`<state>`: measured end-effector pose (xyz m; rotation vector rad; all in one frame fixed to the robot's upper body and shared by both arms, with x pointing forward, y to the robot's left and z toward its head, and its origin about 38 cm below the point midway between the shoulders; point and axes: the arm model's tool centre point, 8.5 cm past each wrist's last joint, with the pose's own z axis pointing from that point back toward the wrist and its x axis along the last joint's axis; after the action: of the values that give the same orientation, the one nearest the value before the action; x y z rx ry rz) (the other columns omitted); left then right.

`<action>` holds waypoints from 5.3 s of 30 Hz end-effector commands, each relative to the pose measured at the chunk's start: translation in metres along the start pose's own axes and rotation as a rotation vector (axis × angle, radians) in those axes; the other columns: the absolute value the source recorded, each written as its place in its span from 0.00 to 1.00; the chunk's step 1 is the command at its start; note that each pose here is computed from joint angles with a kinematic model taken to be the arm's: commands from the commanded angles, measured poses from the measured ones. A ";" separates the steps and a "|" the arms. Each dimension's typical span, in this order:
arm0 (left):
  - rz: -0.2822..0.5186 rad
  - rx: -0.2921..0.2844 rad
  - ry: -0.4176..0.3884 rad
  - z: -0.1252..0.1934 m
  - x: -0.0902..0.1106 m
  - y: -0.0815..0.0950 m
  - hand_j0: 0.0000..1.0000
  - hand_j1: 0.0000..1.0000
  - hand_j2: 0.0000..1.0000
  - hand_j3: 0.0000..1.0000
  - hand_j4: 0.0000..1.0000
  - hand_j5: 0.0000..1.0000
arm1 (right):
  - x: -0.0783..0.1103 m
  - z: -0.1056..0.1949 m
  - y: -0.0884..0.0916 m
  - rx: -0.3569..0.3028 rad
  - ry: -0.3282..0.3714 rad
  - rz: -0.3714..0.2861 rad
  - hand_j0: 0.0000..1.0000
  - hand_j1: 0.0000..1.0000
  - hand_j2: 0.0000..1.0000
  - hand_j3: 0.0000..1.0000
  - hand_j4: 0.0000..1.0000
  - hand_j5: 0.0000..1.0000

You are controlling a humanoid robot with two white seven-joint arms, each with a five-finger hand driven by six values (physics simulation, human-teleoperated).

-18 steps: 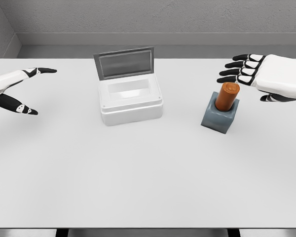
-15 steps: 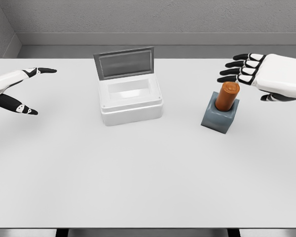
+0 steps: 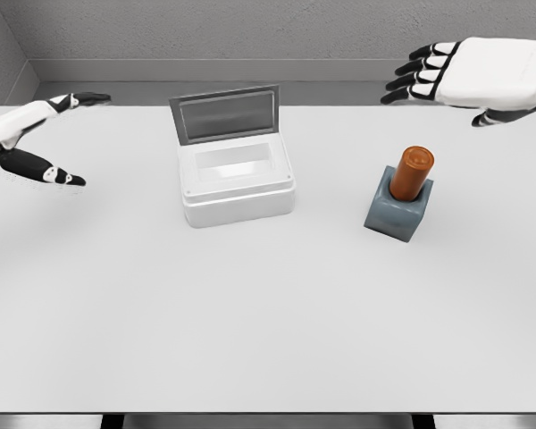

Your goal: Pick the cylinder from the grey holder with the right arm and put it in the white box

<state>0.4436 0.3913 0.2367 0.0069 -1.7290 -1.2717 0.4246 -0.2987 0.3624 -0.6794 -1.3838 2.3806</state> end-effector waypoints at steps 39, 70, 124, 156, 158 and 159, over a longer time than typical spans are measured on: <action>0.577 0.148 0.057 -0.056 -0.033 -0.026 1.00 1.00 1.00 1.00 1.00 1.00 | 0.017 -0.069 0.064 0.268 -0.056 0.091 0.60 0.60 0.60 0.60 0.60 0.60; 0.578 0.158 0.054 -0.056 -0.032 -0.022 1.00 1.00 1.00 1.00 1.00 1.00 | 0.011 -0.066 0.017 0.186 -0.033 0.172 0.50 0.50 0.50 0.50 0.50 0.50; 0.575 0.154 0.048 -0.054 -0.031 -0.024 1.00 1.00 1.00 1.00 1.00 1.00 | 0.018 -0.165 -0.031 0.069 -0.120 0.108 0.50 0.50 0.50 0.50 0.50 0.50; 0.593 0.160 0.030 -0.062 -0.029 -0.028 1.00 1.00 1.00 1.00 1.00 1.00 | 0.032 -0.222 -0.055 0.042 -0.167 0.053 0.49 0.49 0.49 0.49 0.49 0.49; 0.594 0.159 0.032 -0.062 -0.030 -0.028 1.00 1.00 1.00 1.00 1.00 1.00 | 0.034 -0.228 -0.057 0.040 -0.173 0.044 0.49 0.49 0.49 0.49 0.49 0.49; 0.593 0.158 0.030 -0.062 -0.029 -0.028 1.00 1.00 1.00 1.00 1.00 1.00 | 0.037 -0.231 -0.058 0.039 -0.178 0.047 0.49 0.49 0.49 0.49 0.49 0.49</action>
<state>0.4880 0.3474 0.1957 -0.3621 -1.6299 -0.6985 0.5189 -0.0898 0.3075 -0.5161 -1.3940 2.5572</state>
